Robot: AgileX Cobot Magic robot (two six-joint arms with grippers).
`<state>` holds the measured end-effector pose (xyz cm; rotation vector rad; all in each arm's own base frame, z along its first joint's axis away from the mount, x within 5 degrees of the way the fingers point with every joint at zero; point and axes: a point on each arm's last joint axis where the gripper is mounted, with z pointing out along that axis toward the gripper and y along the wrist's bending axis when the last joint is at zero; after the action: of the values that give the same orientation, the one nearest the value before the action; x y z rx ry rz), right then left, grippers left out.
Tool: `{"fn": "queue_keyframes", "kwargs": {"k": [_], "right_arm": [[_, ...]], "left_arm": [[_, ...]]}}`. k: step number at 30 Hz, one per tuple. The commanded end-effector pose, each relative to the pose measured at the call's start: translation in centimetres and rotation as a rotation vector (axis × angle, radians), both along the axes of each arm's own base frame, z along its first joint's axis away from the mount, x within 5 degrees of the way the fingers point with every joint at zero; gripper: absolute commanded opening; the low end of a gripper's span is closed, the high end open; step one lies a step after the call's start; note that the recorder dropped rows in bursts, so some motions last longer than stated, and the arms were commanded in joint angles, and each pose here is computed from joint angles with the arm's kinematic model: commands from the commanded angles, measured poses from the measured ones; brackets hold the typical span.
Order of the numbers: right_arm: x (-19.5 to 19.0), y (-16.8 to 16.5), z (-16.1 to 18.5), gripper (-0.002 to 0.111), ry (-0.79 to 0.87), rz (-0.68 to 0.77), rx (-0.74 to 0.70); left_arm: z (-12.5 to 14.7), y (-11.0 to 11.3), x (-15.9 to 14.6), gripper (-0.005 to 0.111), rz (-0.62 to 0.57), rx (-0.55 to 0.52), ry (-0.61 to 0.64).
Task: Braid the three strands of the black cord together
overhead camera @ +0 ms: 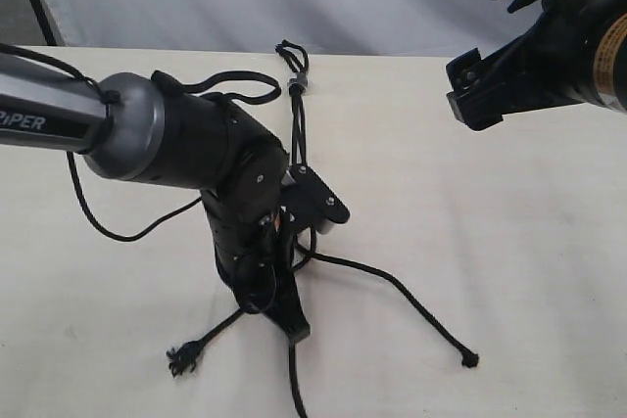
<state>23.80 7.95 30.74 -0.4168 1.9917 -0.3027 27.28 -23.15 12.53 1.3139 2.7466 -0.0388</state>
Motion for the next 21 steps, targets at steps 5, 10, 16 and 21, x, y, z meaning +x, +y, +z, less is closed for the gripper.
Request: {"fn": "queue_keyframes", "kwargs": {"k": [5,10,16,21], "right_arm": [[-0.1,-0.2,0.1,0.105,-0.008,-0.003,0.001],[-0.1,-0.2,0.1,0.105,-0.008,-0.003,0.001],[-0.1,-0.2,0.1,0.105,-0.004,-0.007,0.010],[-0.1,-0.2,0.1,0.105,-0.004,-0.007,0.010]], "left_arm": [[1.5,1.3,0.7,0.000,0.063,-0.069,-0.027],[0.8,2.0,0.9,0.000,0.107,-0.074,0.000],[0.4,1.9,1.0,0.000,0.107,-0.082,-0.013],[0.4,2.0,0.9,0.012,0.106,-0.073,0.000]]}}
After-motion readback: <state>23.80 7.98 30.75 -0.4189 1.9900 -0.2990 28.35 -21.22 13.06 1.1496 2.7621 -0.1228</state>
